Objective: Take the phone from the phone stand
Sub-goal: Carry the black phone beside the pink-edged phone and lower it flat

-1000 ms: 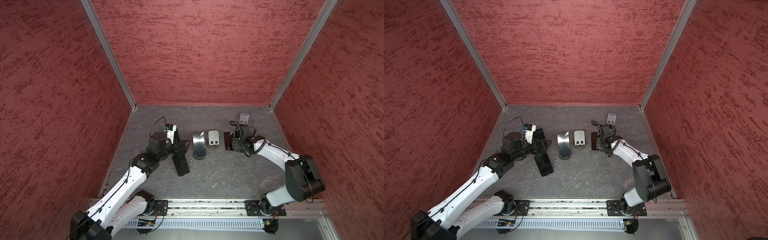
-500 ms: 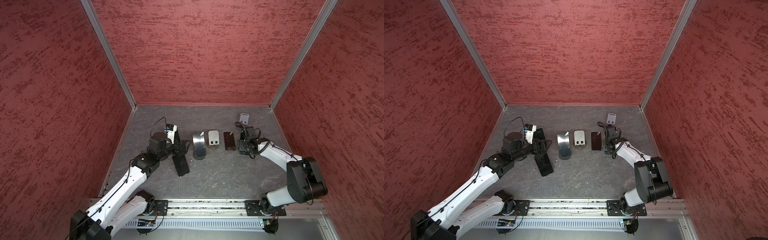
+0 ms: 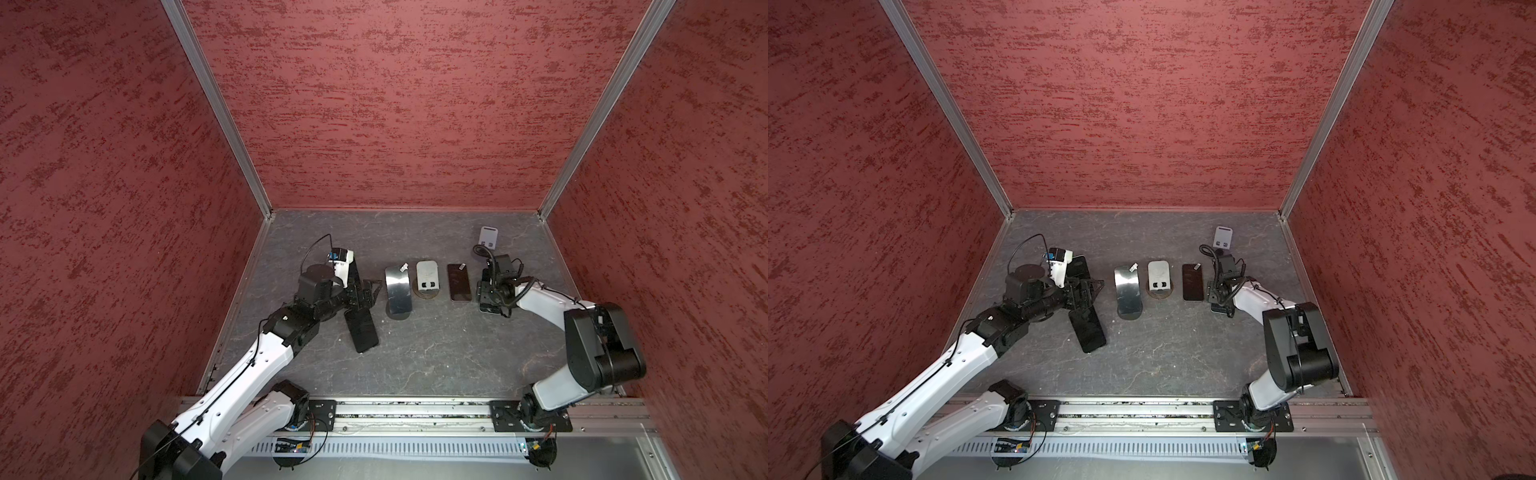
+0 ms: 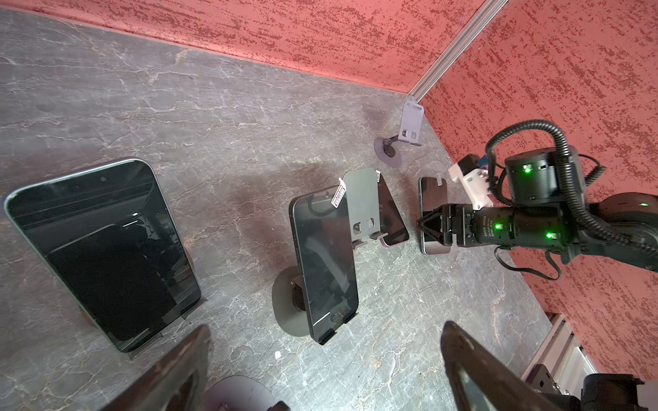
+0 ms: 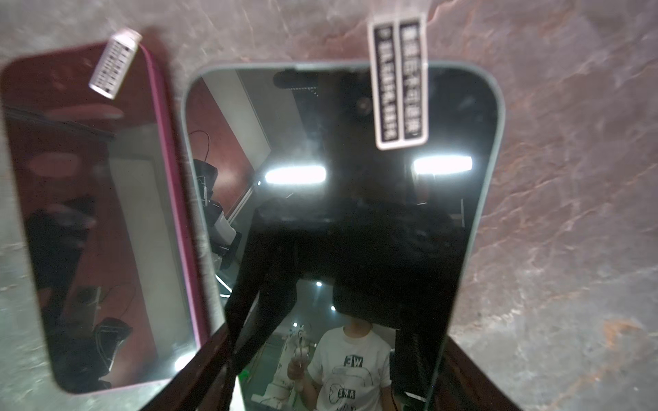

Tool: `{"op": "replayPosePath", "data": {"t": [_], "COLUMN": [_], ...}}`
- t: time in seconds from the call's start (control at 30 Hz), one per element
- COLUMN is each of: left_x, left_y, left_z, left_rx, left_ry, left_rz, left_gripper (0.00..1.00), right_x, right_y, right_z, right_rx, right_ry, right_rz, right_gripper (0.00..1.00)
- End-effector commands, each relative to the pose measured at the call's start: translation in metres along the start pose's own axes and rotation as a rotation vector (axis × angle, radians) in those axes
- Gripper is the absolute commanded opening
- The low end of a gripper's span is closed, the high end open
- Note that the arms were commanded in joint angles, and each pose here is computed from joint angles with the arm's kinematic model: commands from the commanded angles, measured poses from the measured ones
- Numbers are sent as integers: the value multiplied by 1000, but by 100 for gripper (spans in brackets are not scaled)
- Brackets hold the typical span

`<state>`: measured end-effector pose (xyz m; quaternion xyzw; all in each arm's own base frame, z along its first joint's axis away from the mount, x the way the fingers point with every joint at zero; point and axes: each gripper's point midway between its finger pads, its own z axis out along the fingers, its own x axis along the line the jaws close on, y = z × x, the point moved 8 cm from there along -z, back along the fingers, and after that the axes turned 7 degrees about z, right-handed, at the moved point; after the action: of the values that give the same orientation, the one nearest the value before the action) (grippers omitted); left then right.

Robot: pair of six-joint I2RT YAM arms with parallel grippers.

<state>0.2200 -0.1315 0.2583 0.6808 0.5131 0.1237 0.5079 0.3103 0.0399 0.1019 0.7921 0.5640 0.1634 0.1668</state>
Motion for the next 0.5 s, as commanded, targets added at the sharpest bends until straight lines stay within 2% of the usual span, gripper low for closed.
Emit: {"op": "replayPosePath", "data": {"t": [0.0, 0.47], "left_x": [-3, -4], "left_y": [7, 10], "left_z": [-3, 0], "left_rx": [-26, -25], "left_ry": [2, 3], "left_rz": [8, 15], "left_gripper": [99, 100], "right_x": [5, 12], "right_y": [16, 20], "right_z": [3, 22], "right_rx": [-48, -3], "right_ry": [33, 53], "right_rz": [3, -37], "right_gripper": [63, 68]}}
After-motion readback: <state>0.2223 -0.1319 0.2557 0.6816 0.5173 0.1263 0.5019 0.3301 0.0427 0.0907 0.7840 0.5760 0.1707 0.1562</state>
